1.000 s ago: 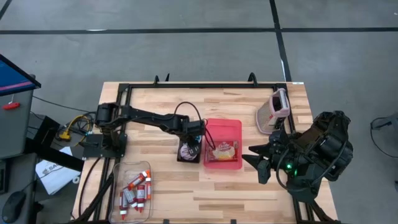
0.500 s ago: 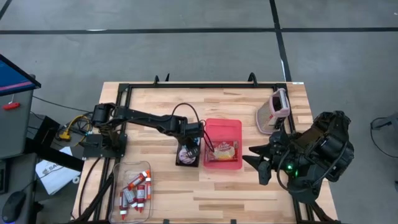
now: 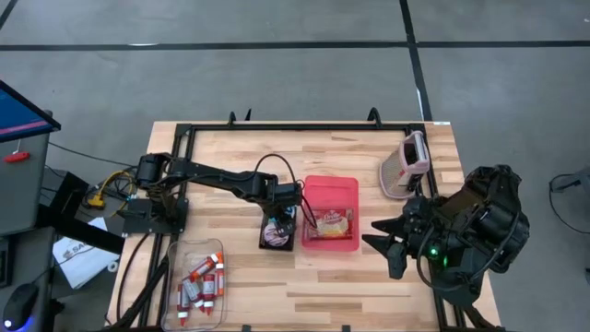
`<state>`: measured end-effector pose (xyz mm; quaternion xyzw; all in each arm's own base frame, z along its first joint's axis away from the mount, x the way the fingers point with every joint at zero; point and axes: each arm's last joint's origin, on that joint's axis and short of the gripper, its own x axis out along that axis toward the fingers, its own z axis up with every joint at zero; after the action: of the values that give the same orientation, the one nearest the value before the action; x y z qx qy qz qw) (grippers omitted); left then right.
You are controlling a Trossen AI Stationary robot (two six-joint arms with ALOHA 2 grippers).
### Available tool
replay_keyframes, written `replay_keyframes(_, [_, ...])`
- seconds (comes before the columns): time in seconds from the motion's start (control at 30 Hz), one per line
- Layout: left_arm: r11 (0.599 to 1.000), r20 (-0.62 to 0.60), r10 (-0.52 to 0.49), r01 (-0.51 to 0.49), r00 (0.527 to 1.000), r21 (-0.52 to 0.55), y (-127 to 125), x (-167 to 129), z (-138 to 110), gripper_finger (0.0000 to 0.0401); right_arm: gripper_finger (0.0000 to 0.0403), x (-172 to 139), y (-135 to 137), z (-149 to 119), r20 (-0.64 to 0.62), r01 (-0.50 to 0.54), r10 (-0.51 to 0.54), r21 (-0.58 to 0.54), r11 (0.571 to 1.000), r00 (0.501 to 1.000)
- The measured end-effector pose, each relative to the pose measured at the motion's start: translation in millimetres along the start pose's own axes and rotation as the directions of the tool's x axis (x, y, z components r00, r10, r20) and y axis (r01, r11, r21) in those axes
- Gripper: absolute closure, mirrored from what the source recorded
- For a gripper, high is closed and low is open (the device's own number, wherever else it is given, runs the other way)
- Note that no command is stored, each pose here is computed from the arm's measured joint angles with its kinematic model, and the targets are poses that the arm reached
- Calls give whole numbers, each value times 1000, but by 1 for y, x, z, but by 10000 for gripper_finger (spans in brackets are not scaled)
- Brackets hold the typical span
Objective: Pick & Place Food Item
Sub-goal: Put the blue donut into the black bin
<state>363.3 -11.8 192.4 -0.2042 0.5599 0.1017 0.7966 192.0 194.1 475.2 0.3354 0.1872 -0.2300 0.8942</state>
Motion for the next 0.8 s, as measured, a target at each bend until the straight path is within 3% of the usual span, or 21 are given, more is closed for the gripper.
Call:
replay_keyframes(0.2, [1000,7,5,-5,1000,5,0,0,0,178,180,0,0,0,0,-1,1,0,1000,1000])
replay_keyframes(0.47, [1000,30,20,-20,999,-5,4,0,4,180,180,-1,0,-1,-4,-5,5,-3,1000,1000])
replay_keyframes(0.8, [996,112,48,-39,993,-77,27,0,22,179,180,-1,0,-1,-5,-5,5,-11,1000,1000])
